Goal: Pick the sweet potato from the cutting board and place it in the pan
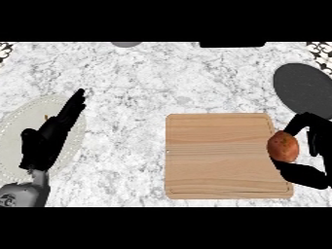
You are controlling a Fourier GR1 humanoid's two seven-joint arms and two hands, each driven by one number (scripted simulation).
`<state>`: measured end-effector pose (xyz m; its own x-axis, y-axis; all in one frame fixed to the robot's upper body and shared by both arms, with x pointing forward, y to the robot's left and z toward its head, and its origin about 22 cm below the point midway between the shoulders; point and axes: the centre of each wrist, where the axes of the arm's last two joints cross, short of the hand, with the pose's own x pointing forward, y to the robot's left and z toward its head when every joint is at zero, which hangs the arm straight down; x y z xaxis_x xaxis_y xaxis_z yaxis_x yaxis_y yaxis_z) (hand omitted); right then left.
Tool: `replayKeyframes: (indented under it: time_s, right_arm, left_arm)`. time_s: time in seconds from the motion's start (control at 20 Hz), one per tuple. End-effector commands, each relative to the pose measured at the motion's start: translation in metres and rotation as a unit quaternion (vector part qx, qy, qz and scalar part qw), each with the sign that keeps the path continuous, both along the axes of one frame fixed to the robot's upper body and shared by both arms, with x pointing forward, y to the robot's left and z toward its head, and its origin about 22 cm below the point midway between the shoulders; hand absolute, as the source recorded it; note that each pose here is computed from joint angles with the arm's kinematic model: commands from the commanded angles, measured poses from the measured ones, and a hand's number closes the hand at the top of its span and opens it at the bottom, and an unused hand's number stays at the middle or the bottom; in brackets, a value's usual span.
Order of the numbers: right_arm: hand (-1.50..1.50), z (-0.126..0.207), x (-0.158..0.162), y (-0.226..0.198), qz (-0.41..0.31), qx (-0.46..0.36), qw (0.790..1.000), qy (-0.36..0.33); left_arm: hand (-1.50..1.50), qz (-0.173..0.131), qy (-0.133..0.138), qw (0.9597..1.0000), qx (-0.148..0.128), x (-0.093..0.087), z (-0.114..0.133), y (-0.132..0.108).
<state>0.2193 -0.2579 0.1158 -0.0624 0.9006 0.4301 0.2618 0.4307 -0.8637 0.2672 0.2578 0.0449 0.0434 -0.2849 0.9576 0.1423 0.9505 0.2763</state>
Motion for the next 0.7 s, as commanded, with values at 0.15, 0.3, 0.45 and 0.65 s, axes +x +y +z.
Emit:
replayKeyframes:
  time_s: [0.15, 0.3, 0.45, 0.65]
  right_arm:
    - [1.5, -0.018, 0.032, -0.045, -0.036, 0.088, 0.995, -0.029]
    - [1.5, -0.037, 0.053, -0.074, -0.042, 0.048, 0.998, -0.019]
    - [1.5, -0.044, 0.075, -0.099, -0.071, 0.034, 0.996, -0.03]
    - [1.5, -0.061, 0.102, -0.13, -0.103, 0.038, 0.992, -0.055]
  left_arm:
    - [0.0, -0.018, -0.002, 0.9998, -0.009, -0.003, 0.006, -0.02]
    - [0.0, -0.011, -0.005, 0.9999, -0.003, -0.003, 0.011, -0.026]
    - [0.0, -0.012, -0.014, 0.9998, -0.002, 0.017, 0.019, -0.021]
    - [0.0, -0.018, 0.001, 0.9998, -0.002, 0.002, 0.008, -0.008]
